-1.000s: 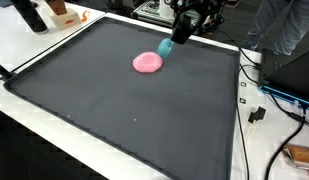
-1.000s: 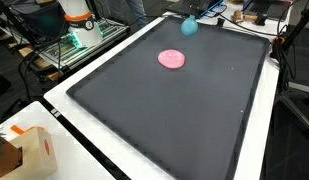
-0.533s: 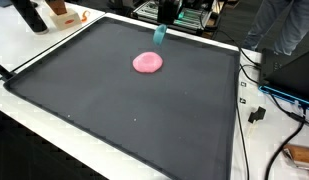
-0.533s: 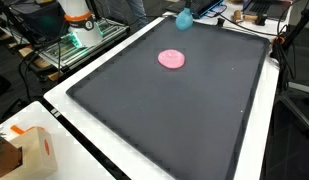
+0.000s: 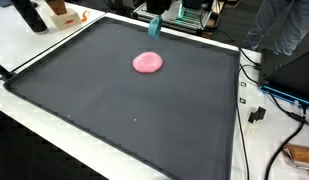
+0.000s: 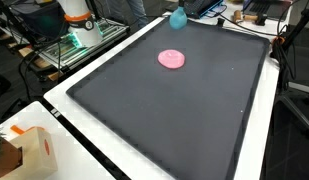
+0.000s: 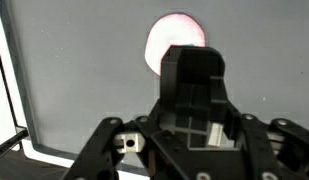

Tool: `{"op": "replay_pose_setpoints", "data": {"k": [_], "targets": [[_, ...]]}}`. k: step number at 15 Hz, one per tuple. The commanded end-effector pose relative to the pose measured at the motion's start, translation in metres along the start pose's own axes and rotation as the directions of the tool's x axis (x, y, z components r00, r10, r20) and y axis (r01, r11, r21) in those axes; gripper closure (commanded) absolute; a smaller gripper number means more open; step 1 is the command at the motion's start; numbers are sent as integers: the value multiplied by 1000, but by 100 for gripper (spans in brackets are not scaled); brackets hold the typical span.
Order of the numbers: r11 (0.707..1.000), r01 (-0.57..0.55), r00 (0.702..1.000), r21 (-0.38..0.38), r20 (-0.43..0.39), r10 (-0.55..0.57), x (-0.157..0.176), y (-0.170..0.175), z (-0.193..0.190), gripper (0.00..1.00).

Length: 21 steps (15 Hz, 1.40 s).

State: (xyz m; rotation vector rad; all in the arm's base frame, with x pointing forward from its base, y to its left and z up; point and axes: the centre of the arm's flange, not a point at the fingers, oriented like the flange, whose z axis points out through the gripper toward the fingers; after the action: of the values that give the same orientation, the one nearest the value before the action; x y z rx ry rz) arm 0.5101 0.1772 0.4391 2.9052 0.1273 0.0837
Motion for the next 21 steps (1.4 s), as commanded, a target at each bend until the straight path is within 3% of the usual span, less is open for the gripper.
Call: {"op": "replay_pose_setpoints", "data": {"k": [1,4,5,9,14,21], "targets": [[1000,1,1000,0,1,-1,0,-1,0,46],[1000,3,1000,0,1,-3,1,-2,1,46],[1000,3,1000,0,1,-3,1,-2,1,71],[987,-10,999,160,49,2,-1,35,19,71],[919,-5,997,395,71,-25,-8,89,59,71],[806,2,996,592,69,-54,-29,145,118,71]]}}
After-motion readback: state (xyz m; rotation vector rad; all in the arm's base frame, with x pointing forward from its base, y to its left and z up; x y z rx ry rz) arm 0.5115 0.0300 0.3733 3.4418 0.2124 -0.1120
